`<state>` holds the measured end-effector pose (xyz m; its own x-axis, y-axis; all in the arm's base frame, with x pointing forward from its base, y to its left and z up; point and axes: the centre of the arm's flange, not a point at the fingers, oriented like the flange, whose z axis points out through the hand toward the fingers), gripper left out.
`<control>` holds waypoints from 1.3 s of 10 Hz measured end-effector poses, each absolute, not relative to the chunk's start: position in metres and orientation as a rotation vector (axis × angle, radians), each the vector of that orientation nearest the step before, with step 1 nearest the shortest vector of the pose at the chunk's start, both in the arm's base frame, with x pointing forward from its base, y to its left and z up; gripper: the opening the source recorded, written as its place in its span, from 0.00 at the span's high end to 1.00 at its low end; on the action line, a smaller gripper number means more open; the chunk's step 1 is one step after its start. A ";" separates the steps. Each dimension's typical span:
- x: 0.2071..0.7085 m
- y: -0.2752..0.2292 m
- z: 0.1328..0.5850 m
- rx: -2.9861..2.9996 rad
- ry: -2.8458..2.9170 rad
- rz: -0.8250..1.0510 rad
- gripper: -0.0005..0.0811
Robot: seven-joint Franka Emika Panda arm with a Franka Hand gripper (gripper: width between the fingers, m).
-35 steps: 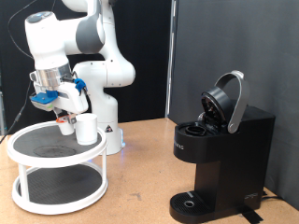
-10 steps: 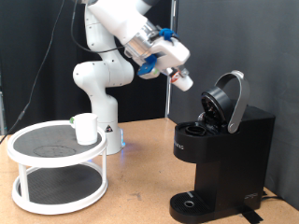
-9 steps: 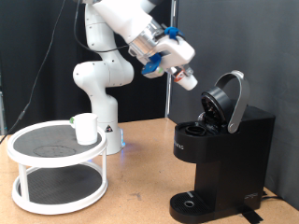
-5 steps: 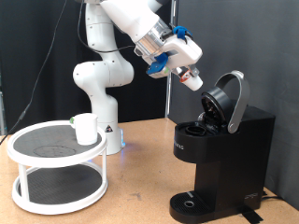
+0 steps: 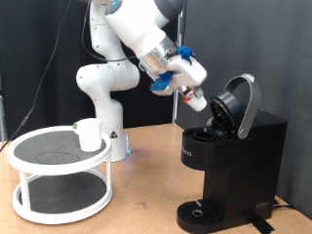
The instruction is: Make a cup of coffee with the keurig machine
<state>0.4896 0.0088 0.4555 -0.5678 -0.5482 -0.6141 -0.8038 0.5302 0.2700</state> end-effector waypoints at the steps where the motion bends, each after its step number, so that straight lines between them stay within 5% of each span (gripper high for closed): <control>1: 0.490 0.012 0.445 -1.116 2.322 0.753 0.54; 13: 0.497 0.021 0.397 -1.155 2.363 0.723 0.54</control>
<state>0.4967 0.0211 0.3975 -0.5723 -0.5960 -0.5633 -0.8091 0.5221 0.2697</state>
